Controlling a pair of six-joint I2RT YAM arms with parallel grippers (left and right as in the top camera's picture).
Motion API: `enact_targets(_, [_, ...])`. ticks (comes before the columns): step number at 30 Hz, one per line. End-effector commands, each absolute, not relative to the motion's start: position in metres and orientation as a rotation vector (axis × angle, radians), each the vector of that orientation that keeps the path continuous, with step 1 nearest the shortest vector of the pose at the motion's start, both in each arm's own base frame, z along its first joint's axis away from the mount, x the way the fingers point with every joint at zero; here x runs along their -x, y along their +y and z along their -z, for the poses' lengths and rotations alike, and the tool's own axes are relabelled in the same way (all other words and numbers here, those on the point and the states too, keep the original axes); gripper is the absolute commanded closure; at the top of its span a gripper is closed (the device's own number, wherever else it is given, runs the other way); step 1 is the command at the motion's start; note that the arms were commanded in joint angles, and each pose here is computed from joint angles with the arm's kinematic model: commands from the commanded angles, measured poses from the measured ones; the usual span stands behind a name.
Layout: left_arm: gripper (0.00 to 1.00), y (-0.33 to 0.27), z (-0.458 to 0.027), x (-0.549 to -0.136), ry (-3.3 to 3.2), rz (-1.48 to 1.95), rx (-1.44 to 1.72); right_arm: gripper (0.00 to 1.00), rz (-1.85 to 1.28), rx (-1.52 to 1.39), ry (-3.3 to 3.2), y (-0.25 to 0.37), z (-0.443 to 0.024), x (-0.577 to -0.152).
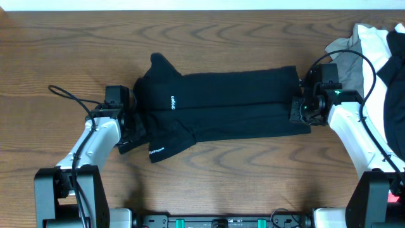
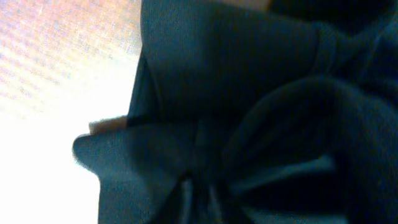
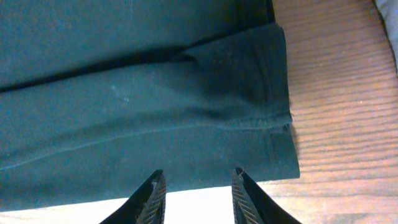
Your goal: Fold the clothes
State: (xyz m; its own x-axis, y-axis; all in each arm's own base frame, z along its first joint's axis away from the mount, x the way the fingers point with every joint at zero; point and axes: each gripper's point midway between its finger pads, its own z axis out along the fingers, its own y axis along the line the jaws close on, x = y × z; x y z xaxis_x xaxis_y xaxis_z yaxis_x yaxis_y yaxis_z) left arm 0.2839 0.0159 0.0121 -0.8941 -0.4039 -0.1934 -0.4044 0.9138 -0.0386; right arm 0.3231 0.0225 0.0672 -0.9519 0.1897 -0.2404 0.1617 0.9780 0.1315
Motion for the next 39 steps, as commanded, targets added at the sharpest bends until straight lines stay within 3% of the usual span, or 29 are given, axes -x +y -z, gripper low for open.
enact_targets(1, [0.94, 0.034, -0.019, -0.291, 2.820, -0.109, 0.626, 0.67, -0.169, -0.220, 2.876, 0.026, -0.069, -0.324])
enact_targets(6, [0.94, 0.072, -0.051, -0.305, 2.672, -0.367, 0.639, 0.67, -0.169, -0.221, 2.880, 0.026, -0.069, -0.323])
enact_targets(11, [0.92, 0.076, -0.071, -0.322, 2.563, -0.348, 0.643, 0.66, -0.168, -0.221, 2.886, 0.027, -0.068, -0.321])
enact_targets(13, [0.56, 0.076, -0.074, -0.322, 2.553, -0.343, 0.643, 0.66, -0.167, -0.222, 2.892, 0.027, -0.067, -0.320])
enact_targets(14, [0.48, 0.074, -0.075, -0.320, 2.562, -0.332, 0.640, 0.66, -0.166, -0.222, 2.895, 0.027, -0.067, -0.319])
enact_targets(18, [0.36, 0.052, -0.070, -0.299, 2.674, -0.196, 0.617, 0.66, -0.166, -0.222, 2.896, 0.027, -0.067, -0.319])
enact_targets(27, [0.35, 0.019, -0.048, -0.260, 2.863, 0.016, 0.606, 0.66, -0.166, -0.222, 2.898, 0.027, -0.067, -0.318])
enact_targets(39, [0.35, -0.005, -0.007, -0.246, 2.906, 0.206, 0.596, 0.66, -0.165, -0.218, 2.904, 0.026, -0.066, -0.317])
